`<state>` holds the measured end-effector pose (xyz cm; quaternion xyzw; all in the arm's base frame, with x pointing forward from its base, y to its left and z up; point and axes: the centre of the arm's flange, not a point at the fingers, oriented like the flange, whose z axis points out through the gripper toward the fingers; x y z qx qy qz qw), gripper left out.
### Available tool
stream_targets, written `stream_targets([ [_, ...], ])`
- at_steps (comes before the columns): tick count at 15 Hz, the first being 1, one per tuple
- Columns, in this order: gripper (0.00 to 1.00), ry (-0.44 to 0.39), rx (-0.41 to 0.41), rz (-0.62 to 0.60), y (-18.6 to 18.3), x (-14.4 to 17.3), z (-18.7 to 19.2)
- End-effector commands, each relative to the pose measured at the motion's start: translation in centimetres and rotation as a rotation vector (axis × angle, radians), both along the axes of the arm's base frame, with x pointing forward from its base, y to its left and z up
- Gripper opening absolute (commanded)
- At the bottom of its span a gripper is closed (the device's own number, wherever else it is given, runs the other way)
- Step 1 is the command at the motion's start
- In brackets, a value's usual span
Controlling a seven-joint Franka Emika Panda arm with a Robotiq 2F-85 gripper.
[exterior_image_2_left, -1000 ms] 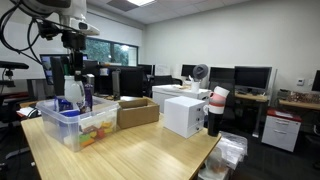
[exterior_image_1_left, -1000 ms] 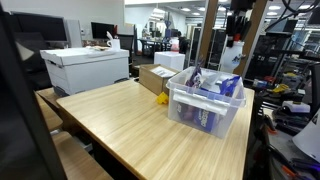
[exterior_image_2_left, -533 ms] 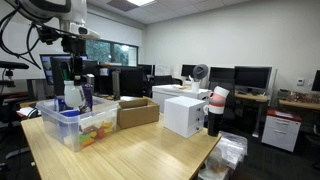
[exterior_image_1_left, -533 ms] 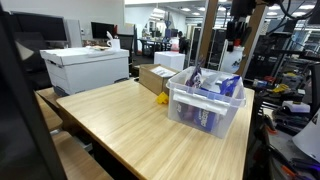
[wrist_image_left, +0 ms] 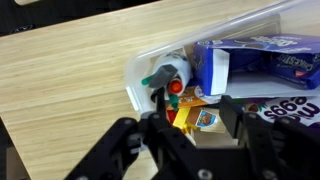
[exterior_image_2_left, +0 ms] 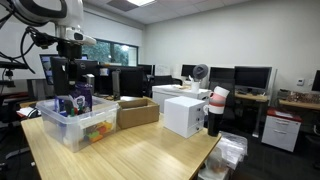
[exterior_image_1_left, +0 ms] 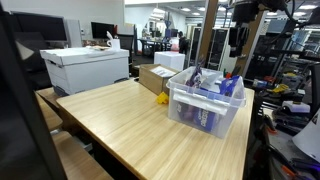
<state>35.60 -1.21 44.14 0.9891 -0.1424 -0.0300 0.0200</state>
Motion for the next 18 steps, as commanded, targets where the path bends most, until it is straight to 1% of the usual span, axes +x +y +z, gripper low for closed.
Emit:
stream_targets([
  [1,0.34,-0.027,0.026,-0.012,1.2,-1.1,-1.0],
  [9,0.34,0.006,0.055,0.005,2.5,-1.7,-1.6],
  [15,0.34,0.015,0.145,-0.003,3.5,-2.0,-1.9],
  [18,0.34,0.032,0.175,0.028,4.3,-2.5,-2.4],
])
